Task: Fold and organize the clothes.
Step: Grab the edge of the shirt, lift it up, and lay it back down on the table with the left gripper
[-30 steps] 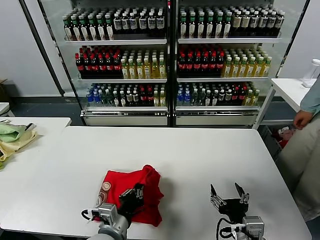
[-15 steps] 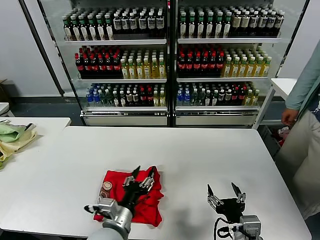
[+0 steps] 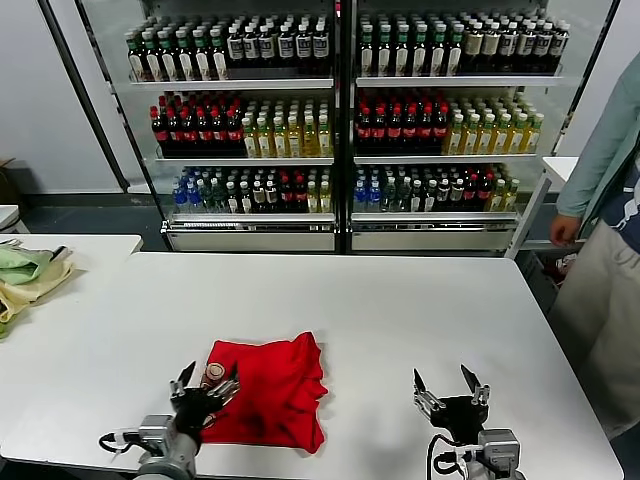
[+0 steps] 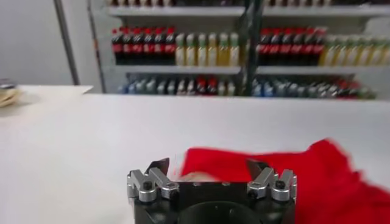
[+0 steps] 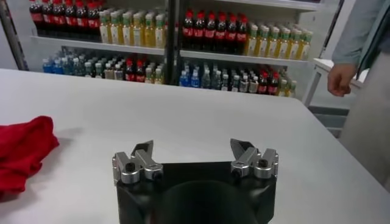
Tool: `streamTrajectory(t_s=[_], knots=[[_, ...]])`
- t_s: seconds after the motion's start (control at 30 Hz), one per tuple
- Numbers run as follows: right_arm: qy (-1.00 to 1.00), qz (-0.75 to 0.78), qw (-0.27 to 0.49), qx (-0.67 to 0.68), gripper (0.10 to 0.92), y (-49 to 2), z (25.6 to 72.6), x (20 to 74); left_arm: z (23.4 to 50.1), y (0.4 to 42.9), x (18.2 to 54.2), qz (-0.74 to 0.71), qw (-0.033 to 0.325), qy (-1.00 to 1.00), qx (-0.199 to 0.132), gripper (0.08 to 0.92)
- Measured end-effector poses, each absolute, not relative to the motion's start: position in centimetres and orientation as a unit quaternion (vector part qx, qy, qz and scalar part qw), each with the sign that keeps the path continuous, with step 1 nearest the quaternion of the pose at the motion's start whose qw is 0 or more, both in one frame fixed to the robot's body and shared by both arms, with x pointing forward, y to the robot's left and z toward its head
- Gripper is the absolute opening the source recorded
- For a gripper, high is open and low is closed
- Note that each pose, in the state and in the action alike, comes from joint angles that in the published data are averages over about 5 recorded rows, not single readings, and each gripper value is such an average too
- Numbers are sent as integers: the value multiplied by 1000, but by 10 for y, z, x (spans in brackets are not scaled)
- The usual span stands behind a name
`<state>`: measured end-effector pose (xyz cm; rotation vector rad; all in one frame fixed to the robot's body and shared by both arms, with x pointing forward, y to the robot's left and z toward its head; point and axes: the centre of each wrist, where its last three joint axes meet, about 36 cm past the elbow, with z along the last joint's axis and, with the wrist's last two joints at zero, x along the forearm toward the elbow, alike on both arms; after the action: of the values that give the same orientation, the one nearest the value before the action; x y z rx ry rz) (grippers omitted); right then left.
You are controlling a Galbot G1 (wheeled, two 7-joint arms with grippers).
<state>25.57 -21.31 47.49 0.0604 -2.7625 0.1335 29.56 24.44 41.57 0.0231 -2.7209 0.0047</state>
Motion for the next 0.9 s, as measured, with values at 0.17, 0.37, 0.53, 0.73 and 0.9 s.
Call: streamTrajectory(t_s=[0.17, 0.37, 0.53, 0.73, 0.9], knots=[[-981, 46, 186, 22, 823, -212, 475, 256, 410, 260, 295, 11, 240, -971, 14, 823], [-981, 45, 187, 22, 823, -212, 474, 255, 407, 271, 296, 37, 262, -964, 5, 820], [-981, 46, 187, 22, 823, -212, 475, 255, 402, 277, 298, 63, 272, -960, -4, 715], [-981, 46, 185, 23, 823, -212, 476, 255, 399, 282, 299, 91, 273, -957, -14, 542], [-981, 46, 185, 23, 823, -212, 476, 255, 395, 284, 299, 111, 273, -956, -22, 403]])
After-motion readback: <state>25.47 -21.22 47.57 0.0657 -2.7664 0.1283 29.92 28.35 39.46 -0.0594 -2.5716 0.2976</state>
